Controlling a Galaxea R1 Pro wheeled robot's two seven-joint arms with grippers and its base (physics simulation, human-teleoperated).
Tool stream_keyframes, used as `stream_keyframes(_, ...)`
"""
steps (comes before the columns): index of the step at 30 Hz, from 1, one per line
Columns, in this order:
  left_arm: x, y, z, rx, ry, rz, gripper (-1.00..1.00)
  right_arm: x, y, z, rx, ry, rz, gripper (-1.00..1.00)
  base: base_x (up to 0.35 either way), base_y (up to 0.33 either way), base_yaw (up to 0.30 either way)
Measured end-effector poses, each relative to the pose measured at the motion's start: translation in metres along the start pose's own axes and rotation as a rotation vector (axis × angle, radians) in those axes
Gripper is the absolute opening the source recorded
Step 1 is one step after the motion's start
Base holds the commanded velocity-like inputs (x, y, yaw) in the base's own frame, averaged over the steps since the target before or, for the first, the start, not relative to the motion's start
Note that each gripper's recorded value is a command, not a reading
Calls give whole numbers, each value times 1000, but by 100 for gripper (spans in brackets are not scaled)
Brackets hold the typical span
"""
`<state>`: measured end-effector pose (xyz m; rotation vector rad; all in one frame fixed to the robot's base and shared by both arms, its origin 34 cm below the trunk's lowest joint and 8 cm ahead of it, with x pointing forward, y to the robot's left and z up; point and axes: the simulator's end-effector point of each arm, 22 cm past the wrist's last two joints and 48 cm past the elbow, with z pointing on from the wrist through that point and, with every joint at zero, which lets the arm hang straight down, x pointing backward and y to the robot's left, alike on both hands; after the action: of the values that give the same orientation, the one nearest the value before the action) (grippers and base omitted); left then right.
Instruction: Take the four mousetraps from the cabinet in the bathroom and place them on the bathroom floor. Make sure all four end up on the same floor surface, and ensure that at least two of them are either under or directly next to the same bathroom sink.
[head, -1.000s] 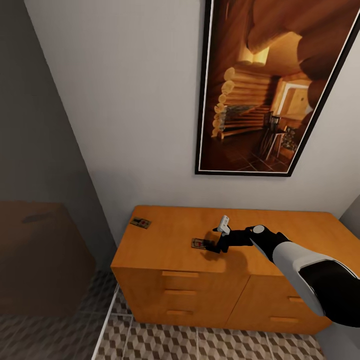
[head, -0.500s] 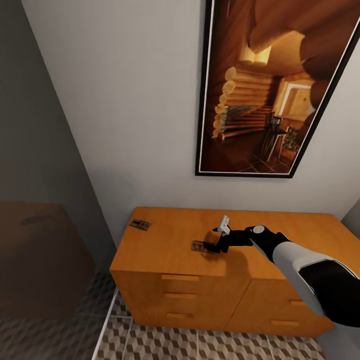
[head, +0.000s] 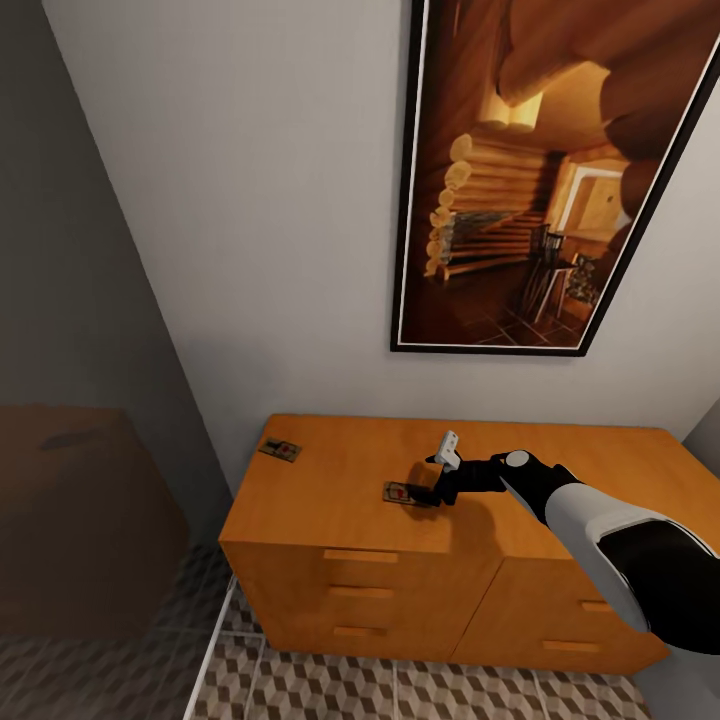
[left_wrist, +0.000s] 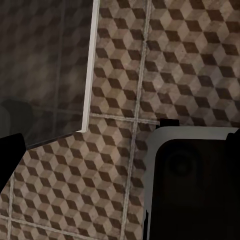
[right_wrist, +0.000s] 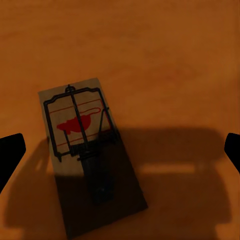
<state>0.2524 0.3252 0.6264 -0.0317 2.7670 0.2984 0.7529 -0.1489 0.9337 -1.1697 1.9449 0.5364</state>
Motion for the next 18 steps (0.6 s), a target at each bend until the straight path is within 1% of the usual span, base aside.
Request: stream_keyframes(18,1,0,0,0,2,0,100,0,2,2,-5,2,2,100,0,0,0)
